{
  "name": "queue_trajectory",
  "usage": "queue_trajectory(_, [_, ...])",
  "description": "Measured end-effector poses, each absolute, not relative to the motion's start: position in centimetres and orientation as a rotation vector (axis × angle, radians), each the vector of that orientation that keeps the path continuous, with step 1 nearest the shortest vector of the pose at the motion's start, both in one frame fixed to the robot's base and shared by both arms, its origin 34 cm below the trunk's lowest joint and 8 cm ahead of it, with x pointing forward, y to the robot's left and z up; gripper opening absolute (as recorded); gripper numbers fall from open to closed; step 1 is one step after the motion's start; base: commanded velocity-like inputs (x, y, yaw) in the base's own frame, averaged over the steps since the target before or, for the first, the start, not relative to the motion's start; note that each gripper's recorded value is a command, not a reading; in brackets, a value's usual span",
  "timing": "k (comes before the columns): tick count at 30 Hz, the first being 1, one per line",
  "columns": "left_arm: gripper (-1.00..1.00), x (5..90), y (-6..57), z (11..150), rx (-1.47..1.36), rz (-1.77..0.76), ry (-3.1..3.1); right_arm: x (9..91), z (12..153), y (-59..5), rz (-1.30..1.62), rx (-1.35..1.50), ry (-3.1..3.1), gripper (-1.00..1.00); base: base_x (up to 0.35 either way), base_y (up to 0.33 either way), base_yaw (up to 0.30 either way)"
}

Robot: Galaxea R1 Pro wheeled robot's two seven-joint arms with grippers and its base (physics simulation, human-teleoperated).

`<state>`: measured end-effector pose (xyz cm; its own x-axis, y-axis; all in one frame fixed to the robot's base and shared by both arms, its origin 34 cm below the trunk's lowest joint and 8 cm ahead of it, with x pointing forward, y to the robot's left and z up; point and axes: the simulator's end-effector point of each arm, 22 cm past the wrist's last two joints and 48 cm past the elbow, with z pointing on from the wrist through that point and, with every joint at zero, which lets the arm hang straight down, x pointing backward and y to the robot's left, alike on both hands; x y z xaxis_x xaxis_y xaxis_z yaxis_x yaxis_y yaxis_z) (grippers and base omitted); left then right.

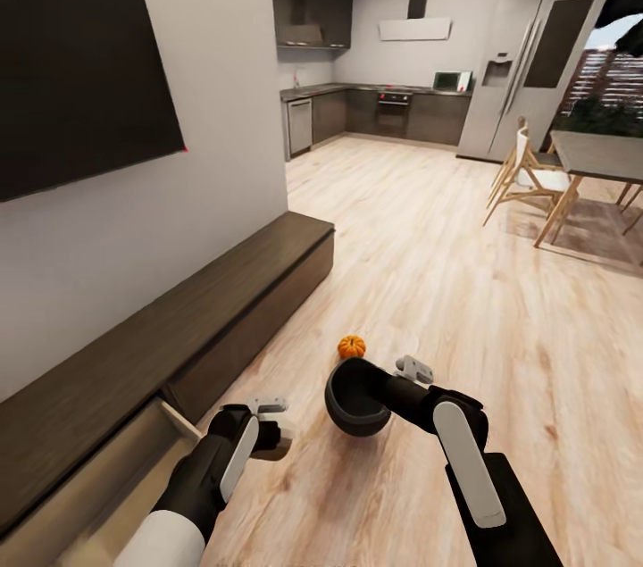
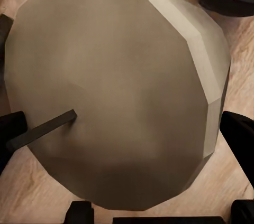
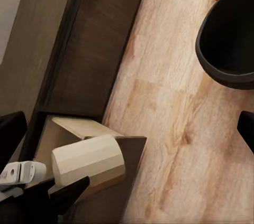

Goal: Place each of the two pumpkins and all three candles from the living room inside a cabinet in the living room (use any cabinet), then make sure every cabinet is closed, and position the cauldron so it is next to a table in the living room.

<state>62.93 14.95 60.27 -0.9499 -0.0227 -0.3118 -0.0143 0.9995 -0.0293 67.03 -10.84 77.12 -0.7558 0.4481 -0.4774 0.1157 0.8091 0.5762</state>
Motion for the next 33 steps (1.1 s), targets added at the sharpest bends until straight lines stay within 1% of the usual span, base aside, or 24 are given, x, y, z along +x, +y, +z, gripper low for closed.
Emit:
queue_trajectory(5, [-1.0, 63.2, 13.8, 60.6, 0.03, -0.043, 2.806, 67.0, 77.1, -10.8, 0.702, 0.414, 2.37, 1.0, 0.002, -0.013, 0.244])
queue_trajectory(9, [-1.0, 63.1, 13.0, 60.7, 0.095, -0.029, 2.797, 67.0, 77.1, -10.8, 0.702, 0.414, 2.37, 1.0, 0.119, -0.162, 0.264])
queue_trajectory(12, [-1.0, 63.1, 12.8, 60.7, 0.103, -0.029, 2.796, 67.0, 77.1, -10.8, 0.702, 0.414, 2.37, 1.0, 0.127, -0.182, 0.277])
queue_trajectory(21, [-1.0, 63.1, 12.8, 61.4, 0.109, -0.027, 2.797, 67.0, 77.8, -10.8, 0.703, 0.412, 2.371, 1.0, 0.009, -0.013, 0.266])
queue_trajectory(33, [-1.0, 63.1, 12.8, 63.4, 0.111, -0.026, 2.801, 67.1, 80.0, -10.3, 0.712, 0.407, 2.369, 1.0, 0.0, 0.0, 0.01])
